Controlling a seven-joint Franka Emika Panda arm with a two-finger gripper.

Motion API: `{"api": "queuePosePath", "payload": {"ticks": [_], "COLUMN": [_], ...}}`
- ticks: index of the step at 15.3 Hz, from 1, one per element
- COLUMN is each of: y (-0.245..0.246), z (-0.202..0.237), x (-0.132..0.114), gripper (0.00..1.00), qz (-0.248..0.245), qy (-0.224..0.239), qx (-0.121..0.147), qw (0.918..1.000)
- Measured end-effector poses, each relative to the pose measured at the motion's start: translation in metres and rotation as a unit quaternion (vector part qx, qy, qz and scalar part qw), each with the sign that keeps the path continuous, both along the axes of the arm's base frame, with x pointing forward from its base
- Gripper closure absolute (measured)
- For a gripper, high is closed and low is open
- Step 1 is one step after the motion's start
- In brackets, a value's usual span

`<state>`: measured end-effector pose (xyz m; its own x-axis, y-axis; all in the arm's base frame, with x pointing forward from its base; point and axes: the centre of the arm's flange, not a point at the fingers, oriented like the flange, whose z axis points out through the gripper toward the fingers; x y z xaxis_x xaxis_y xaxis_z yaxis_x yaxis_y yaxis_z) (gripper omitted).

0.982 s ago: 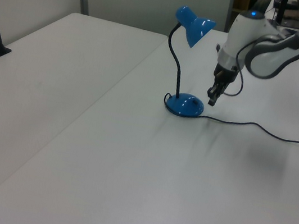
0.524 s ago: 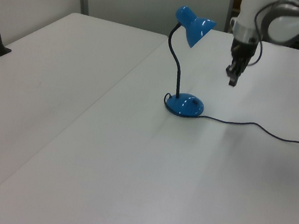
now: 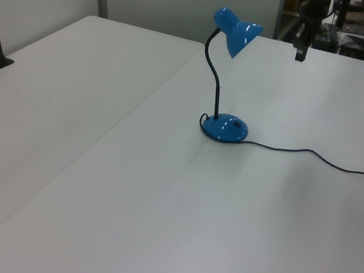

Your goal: Turn off the lamp

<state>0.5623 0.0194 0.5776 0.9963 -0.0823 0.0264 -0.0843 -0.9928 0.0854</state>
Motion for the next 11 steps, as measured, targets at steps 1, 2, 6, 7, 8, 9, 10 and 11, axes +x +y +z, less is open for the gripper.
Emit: {"api": "queuePosePath", "payload": {"ticks": [1, 2, 6, 7, 8, 9, 10, 11], "y": [0.0, -0.001, -0.005, -0.006, -0.008, -0.009, -0.01, -0.01], "z": [0.008, 0.014, 0.019, 0.019, 0.019, 0.02, 0.02, 0.02], "x": [0.0, 0.0, 0.001, 0.001, 0.001, 0.001, 0.001, 0.001], "gripper": [0.94, 0.86, 0.46, 0.35, 0.27, 0.17, 0.07, 0.0], "qz": [0.002, 0.002, 0.019, 0.018, 0.017, 0.017, 0.016, 0.015], "qy": [-0.002, -0.005, -0.007, -0.007, -0.007, -0.008, -0.008, -0.008], "qx": [0.0, 0.0, 0.0, -0.001, -0.001, -0.001, -0.001, -0.001], "qw": [1.0, 1.0, 0.9998, 0.9998, 0.9998, 0.9998, 0.9998, 0.9999]}}
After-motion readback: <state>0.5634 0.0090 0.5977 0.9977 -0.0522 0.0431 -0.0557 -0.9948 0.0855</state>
